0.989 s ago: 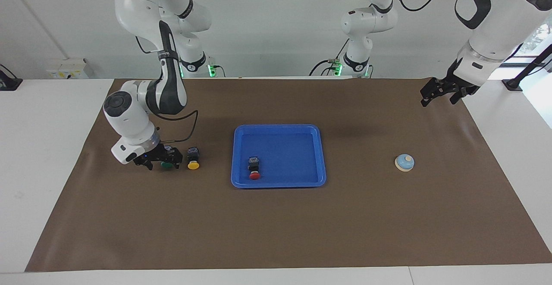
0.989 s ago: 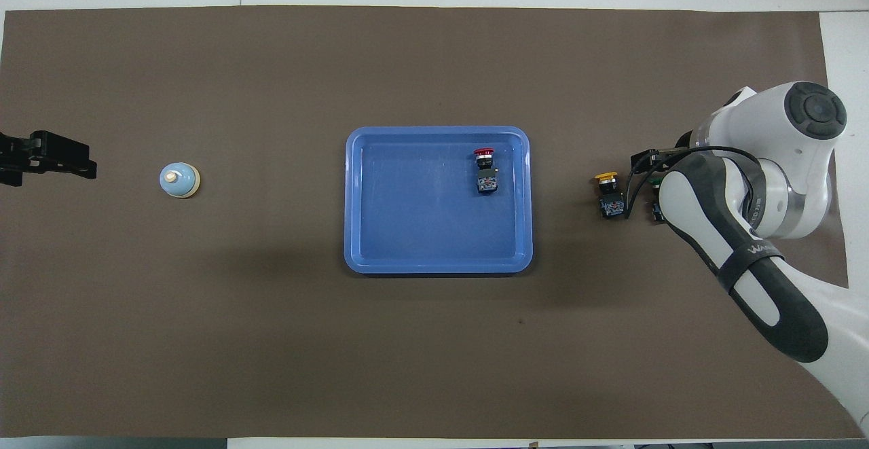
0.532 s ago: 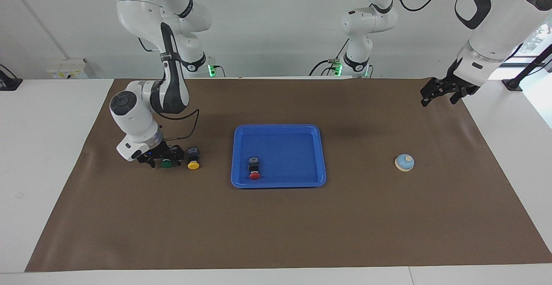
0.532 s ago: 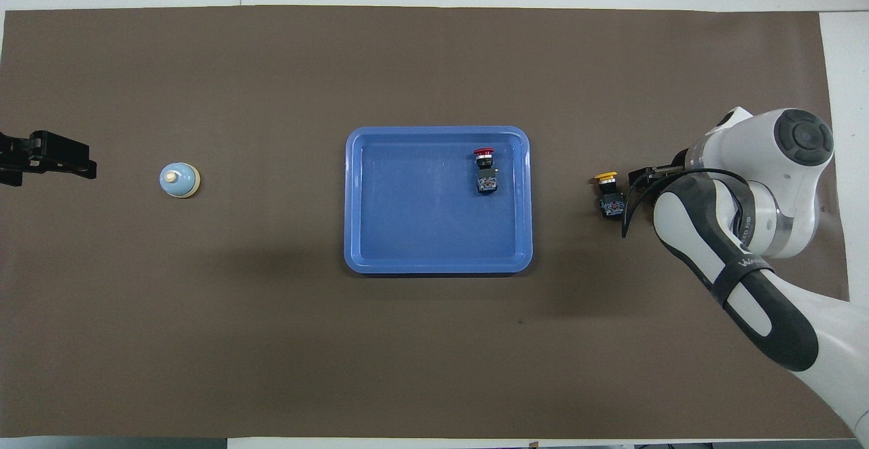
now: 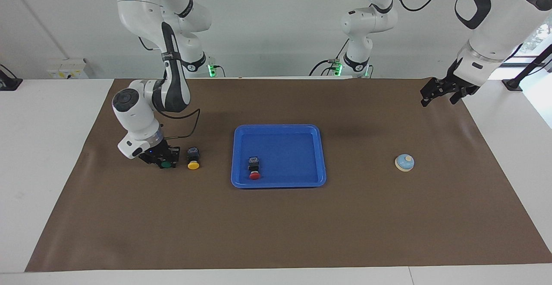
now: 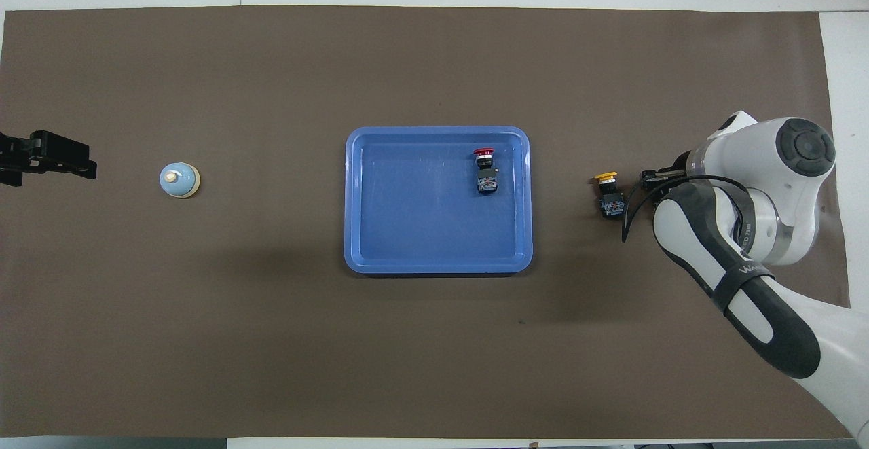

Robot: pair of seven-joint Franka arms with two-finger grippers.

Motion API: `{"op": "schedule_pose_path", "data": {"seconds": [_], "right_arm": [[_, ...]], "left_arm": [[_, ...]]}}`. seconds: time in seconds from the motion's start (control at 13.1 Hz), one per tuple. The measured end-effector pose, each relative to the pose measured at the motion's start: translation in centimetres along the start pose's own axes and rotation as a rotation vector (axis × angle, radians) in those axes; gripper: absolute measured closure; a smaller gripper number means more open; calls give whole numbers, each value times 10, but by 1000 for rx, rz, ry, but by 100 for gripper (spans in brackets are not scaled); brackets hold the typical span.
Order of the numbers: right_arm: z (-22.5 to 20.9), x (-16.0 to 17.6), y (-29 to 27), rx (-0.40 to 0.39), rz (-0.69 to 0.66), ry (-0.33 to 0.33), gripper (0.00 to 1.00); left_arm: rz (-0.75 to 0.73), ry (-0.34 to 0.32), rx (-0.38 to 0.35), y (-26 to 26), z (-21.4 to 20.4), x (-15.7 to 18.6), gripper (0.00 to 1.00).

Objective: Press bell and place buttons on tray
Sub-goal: 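Carry the green button into the tray beside the red one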

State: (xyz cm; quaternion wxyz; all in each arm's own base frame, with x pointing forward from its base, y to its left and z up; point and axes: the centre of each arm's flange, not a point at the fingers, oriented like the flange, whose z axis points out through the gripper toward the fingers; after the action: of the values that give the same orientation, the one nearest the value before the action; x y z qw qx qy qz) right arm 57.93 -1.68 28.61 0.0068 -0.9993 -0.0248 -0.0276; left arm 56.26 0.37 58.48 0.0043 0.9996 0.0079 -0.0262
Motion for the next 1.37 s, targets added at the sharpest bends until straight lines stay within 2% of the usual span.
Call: {"op": "schedule_pose_path", "data": {"seconds": [0.38,0.53,0.84,1.06,1.22,1.37], "right_arm": [[-13,7,-6,4,10,26,59],[-30,14,-32,18,44,37,59],[-88,36,-138,39,124,2,59],[-129,39,-248,55,187,7,59],[-117,35,-318,38,205,14,59],[-87,37,-346,36,211,14,59]], "left_arm": [[0,0,0,0,0,0,0],[0,0,0,0,0,0,0],[0,0,0,0,0,0,0],[0,0,0,0,0,0,0],[0,0,0,0,0,0,0],[0,0,0,0,0,0,0]]}}
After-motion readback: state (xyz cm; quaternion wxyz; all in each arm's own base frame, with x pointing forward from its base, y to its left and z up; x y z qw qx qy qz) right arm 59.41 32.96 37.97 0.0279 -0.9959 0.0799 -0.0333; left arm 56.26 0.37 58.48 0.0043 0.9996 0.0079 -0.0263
